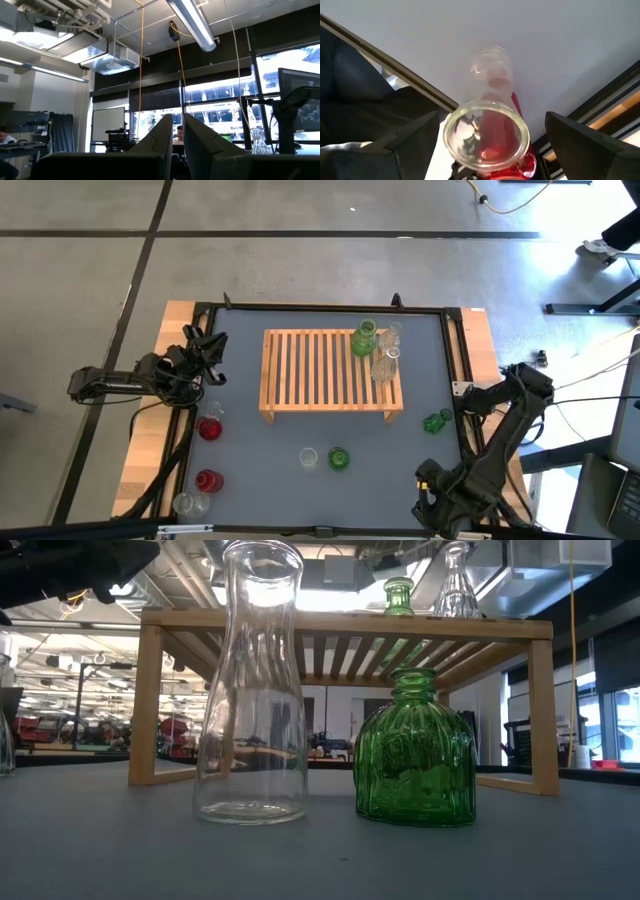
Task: Sort vases onto shelf
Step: Move the transparent bottle to the middle right
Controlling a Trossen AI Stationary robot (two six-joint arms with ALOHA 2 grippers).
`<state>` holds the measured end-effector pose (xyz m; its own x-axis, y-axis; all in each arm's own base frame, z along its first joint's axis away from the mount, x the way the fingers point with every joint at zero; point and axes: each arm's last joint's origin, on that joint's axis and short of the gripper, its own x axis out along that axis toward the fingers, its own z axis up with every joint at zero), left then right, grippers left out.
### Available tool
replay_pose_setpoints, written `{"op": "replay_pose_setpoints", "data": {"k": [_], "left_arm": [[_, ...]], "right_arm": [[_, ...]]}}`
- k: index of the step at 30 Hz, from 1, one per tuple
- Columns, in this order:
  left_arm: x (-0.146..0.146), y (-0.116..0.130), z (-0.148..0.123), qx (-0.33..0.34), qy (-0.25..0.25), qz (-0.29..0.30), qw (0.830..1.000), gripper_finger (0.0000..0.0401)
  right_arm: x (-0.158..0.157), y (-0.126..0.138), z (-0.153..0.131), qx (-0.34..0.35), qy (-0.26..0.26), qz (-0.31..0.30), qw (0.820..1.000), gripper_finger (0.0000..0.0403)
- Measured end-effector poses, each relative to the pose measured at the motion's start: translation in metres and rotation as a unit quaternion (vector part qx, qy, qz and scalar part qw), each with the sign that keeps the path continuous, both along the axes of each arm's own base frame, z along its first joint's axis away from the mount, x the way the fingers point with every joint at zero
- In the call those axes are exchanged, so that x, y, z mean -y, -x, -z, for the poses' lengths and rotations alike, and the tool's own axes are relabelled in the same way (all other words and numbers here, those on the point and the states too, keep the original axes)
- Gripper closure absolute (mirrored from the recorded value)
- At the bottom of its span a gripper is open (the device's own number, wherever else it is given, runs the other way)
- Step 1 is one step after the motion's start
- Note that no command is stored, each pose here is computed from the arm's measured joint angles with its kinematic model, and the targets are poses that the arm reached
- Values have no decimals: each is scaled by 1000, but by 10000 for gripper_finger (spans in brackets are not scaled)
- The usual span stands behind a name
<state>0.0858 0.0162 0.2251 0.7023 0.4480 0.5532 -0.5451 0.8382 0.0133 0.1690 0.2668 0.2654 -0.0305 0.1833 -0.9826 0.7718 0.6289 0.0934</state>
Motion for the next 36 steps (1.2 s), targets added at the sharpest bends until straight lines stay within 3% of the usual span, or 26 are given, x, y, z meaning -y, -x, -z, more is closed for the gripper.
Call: {"op": "replay_pose_setpoints", "data": {"k": [8, 18, 25, 31, 36], "left_arm": [[0, 0, 0, 0, 0, 0, 1000, 364], [0, 0, 0, 0, -1, -1, 1000, 364], [0, 0, 0, -1, -1, -1, 1000, 364], [0, 0, 0, -1, -1, -1, 1000, 364], [0, 0, 0, -1, -1, -1, 1000, 364]], "right_arm": [[-2, -2, 4, 9, 12, -9, 1000, 79], [0, -4, 4, 34, 28, -29, 999, 230], [3, -6, 1, 61, 45, -29, 997, 231], [10, -17, -8, 110, 79, -26, 991, 204], [23, -30, -9, 128, 109, -32, 985, 226]]}}
